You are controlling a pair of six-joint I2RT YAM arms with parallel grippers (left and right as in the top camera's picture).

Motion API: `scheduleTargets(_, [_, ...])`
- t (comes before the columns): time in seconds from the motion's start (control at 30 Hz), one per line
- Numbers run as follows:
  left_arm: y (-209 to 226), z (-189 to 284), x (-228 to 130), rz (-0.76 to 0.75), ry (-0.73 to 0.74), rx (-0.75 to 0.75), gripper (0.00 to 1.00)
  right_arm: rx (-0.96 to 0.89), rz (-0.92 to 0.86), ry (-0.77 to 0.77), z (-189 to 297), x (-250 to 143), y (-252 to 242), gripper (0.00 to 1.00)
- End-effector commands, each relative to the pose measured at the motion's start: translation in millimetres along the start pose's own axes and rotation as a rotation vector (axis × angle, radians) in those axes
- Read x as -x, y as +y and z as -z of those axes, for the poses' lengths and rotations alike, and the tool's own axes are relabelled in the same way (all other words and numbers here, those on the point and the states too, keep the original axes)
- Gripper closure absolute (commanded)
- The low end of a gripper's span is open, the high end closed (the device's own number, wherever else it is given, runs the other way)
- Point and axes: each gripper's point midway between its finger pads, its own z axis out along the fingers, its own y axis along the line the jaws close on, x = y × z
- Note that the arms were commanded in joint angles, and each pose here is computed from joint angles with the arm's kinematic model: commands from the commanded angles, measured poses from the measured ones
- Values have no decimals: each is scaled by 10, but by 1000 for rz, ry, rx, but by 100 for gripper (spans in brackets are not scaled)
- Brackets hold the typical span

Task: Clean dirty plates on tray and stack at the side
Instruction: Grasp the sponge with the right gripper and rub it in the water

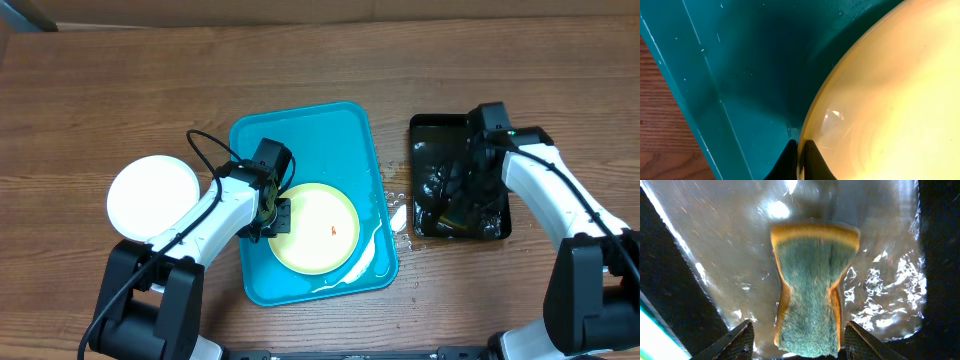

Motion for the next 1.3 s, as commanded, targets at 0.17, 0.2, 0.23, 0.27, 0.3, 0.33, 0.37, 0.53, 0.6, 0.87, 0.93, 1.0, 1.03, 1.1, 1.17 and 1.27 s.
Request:
scheduleTargets(0.17, [63,-49,-34,17,13,27,96,-2,-125,43,-479,-381,-94,82])
scheduleTargets(0.2, [62,-49,-34,17,13,27,96,2,-124,35,-517,-385,-98,89])
scheduleTargets(0.23, [63,-49,-34,17,13,27,96,7,-122,26,-530,-369,-91,95])
scheduleTargets(0.27, [63,-49,-34,17,13,27,96,14,-123,14,-524,-332,-80,96])
scheduleTargets(0.3, [62,-49,-34,17,13,27,96,22,-124,1,-498,-281,-57,96])
scheduleTargets(0.33, [62,-49,-34,17,13,27,96,28,-123,-11,-467,-233,-38,96])
scheduleTargets(0.37, [63,-49,-34,17,13,27,96,43,-95,-35,-402,-135,15,96])
scheduleTargets(0.53, [66,-49,-41,17,16,29,96,47,-35,-110,-60,168,130,64])
scheduleTargets(0.6, [65,-49,-41,17,16,28,96,30,-36,-128,38,239,128,46])
scheduleTargets(0.87, [61,-49,-32,17,12,27,96,-60,-102,-157,-8,298,-30,39])
scheduleTargets(0.93, [61,-49,-30,17,11,27,96,-99,-143,-165,-83,297,-112,41])
scheduleTargets(1.0, [61,-49,-32,17,12,27,96,-111,-168,-157,-187,259,-152,45])
scheduleTargets(1.03, [61,-49,-32,17,12,27,96,-116,-182,-147,-246,232,-168,48])
scheduleTargets(1.1, [62,-49,-32,17,12,27,95,-127,-205,-122,-360,166,-201,54])
scheduleTargets(1.17, [62,-49,-31,17,12,27,96,-132,-211,-91,-469,98,-217,61])
scheduleTargets(1.27, [62,-49,-31,17,12,27,96,-128,-210,-70,-536,52,-218,84])
